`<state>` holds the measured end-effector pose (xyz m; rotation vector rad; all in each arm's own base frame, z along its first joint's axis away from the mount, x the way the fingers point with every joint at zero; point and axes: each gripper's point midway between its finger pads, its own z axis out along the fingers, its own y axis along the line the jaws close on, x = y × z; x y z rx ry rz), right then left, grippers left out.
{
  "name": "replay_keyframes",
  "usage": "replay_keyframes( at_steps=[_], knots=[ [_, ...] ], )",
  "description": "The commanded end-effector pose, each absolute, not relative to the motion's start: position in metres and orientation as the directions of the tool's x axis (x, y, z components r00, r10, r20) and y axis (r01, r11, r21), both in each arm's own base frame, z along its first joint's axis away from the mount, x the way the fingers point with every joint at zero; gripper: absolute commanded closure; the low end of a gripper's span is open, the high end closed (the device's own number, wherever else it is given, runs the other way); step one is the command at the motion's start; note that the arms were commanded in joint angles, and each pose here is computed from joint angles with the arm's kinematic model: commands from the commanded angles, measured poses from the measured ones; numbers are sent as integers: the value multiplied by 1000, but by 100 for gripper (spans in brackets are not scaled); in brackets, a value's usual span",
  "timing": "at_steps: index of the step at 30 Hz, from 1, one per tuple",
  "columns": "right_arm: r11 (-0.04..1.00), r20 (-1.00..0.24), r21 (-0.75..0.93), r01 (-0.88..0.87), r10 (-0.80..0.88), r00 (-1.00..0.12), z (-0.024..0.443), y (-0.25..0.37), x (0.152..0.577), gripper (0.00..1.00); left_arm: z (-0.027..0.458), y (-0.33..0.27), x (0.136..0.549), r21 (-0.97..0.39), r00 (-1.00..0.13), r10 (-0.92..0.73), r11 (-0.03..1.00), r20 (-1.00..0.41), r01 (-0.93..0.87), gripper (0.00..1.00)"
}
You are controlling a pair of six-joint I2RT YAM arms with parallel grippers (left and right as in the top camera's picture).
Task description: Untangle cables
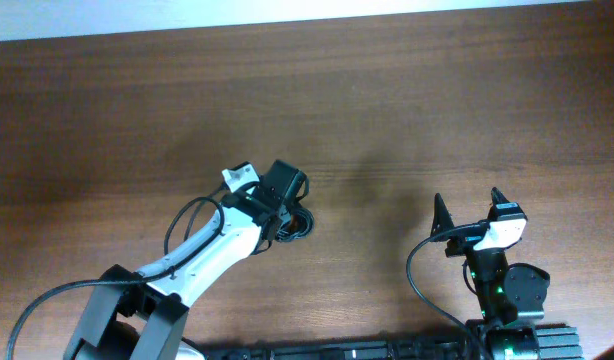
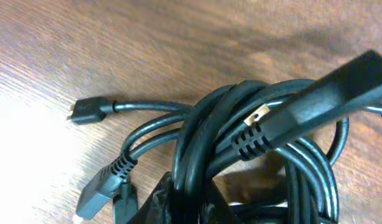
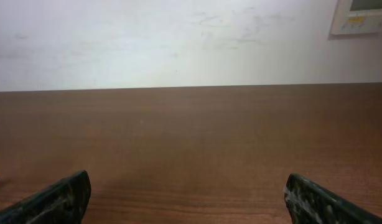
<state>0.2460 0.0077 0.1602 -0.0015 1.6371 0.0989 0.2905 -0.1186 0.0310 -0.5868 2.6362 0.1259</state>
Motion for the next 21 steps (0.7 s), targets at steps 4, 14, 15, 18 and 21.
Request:
replay_keyframes(
  at_steps=[4,14,15,18,21],
  knots=[
    [997,-995,71,-42,68,-74,157,4,246,1,34,-109,297,42,-797,-351,904,-492,-425,100],
    [997,-995,71,-42,68,-74,157,4,246,1,59,-151,348,180,-770,206,976,-604,120,100],
    [997,-995,71,-42,68,-74,157,4,246,1,59,-156,348,188,-761,254,967,-597,174,100],
    [997,-995,71,-42,68,-74,157,4,246,1,54,-167,343,192,-746,353,935,-565,297,100],
    [997,-995,71,-42,68,-74,157,4,246,1,47,-178,331,153,-744,418,904,-521,400,96]
  ],
)
